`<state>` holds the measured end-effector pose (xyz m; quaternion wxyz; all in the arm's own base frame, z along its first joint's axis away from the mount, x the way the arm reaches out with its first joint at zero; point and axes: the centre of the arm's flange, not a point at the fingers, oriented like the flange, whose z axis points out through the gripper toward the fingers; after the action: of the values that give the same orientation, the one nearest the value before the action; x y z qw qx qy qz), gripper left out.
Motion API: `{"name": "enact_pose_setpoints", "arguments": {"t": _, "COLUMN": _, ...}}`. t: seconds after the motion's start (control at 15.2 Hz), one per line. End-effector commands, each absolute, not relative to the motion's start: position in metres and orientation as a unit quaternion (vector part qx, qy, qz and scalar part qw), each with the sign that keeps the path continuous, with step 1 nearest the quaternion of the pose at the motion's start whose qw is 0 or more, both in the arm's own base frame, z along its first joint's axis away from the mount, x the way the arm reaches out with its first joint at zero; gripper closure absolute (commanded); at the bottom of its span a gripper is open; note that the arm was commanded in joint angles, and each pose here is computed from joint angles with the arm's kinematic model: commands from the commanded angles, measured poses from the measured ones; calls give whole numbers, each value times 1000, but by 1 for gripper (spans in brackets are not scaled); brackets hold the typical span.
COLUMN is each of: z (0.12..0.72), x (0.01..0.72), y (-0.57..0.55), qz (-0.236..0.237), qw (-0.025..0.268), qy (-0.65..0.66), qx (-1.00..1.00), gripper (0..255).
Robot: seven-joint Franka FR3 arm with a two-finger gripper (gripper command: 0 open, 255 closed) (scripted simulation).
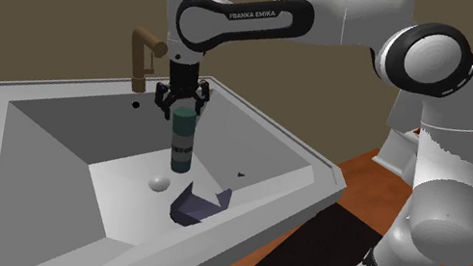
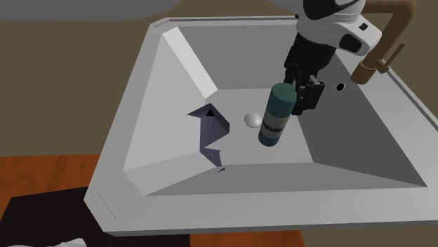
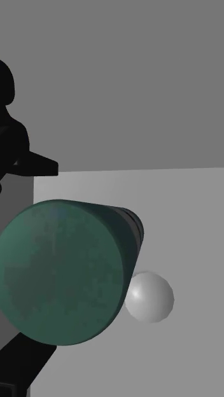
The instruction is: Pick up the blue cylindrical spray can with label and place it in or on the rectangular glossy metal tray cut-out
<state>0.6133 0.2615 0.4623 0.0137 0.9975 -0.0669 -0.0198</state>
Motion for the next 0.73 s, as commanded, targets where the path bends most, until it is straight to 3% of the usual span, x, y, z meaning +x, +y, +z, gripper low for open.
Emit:
{"name": "enact_pose_setpoints", "arguments": {"t": 0.0, "z": 457, "x": 611, "y": 264, "qz": -24, "qw": 14, "qy": -64, "qx": 998, "gripper": 0}}
{"name": "enact_pose_setpoints", "arguments": {"t": 0.13, "z": 457, "x": 611, "y": 264, "qz": -24, "qw": 14, "qy": -64, "qx": 998, "gripper": 0}}
{"name": "enact_pose_setpoints", "arguments": {"t": 0.2, "z": 457, "x": 612, "y": 264, "qz": -24, "qw": 14, "qy": -64, "qx": 998, "gripper": 255}}
{"name": "enact_pose_setpoints", "arguments": {"t": 0.66, "z": 458, "x": 612, "y": 264, "qz": -24, "qw": 14, "qy": -65, "qx": 998, "gripper": 255}}
